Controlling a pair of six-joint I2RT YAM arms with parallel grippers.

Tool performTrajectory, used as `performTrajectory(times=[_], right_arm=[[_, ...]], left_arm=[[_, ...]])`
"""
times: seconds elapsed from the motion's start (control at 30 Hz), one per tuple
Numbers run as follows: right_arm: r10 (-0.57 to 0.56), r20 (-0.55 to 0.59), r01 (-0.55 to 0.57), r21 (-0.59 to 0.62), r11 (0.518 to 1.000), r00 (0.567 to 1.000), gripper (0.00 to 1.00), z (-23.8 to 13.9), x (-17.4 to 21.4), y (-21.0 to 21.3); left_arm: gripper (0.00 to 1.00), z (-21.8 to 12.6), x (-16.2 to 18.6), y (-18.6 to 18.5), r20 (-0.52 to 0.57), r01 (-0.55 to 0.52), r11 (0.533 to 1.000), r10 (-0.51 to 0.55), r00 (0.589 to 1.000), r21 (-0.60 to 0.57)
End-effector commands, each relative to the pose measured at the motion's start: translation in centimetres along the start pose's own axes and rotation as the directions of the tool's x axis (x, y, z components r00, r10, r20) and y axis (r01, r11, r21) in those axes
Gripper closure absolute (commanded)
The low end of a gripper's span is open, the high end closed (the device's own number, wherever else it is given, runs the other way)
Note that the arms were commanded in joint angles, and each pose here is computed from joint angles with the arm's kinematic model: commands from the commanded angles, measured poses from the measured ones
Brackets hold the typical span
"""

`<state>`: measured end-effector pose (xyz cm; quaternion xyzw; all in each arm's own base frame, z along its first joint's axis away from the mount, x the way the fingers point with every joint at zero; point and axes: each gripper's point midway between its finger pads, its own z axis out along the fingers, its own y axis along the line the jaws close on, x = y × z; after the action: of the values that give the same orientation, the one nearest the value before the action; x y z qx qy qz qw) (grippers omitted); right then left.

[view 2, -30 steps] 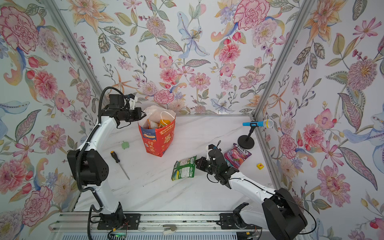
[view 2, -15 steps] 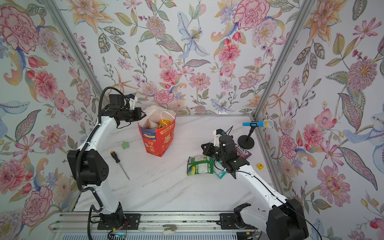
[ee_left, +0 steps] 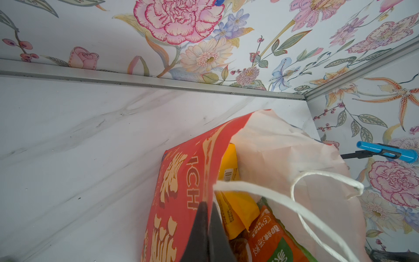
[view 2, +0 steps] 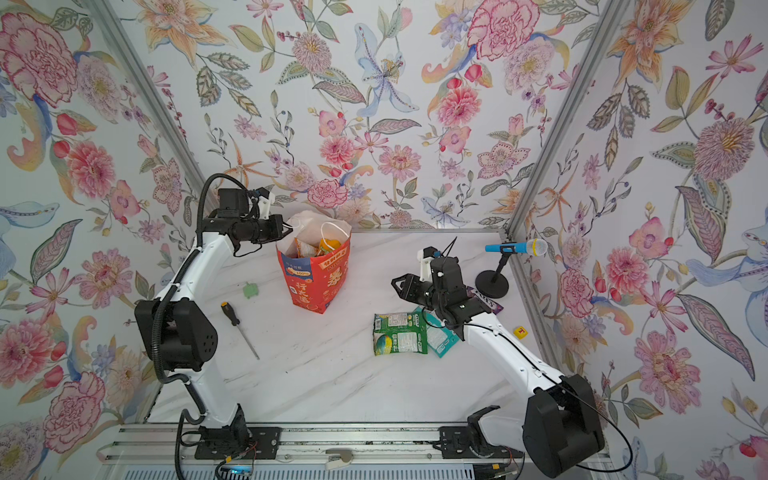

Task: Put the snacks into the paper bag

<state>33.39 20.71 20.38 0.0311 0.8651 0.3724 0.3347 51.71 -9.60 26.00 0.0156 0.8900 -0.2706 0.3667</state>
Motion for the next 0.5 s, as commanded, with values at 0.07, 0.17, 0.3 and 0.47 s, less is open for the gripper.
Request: performTrajectory(times=[0.07,0.17,0.3,0.47], right_arm=[[0.100,-0.111,-0.083,0.150,0.985,0.989,0.43,-1.3,4.9,-5.9],[0.154,-0.138,-0.126,0.188,0.974,0.978,0.40,-2.0,6.8,-8.2],[0.190,-0.131,-0.158,0.221,0.962,0.973,0.33,-2.9,8.7,-9.6],[0.258,-0.137,-0.216,0.261,0.941,0.956,0.29,-3.7,11.3,-11.5]], left_arm=[[1.00,-0.8,-2.1,-1.7,0.063,-0.042,0.998,0.039,0.997,0.037],[1.00,-0.6,-2.0,-1.6,0.052,-0.042,0.998,0.040,0.998,0.035],[1.00,-0.3,-1.7,-1.5,0.036,-0.042,0.999,0.041,0.998,0.032],[1.00,-0.5,-1.6,-1.4,0.039,-0.049,0.999,0.048,0.998,0.023]])
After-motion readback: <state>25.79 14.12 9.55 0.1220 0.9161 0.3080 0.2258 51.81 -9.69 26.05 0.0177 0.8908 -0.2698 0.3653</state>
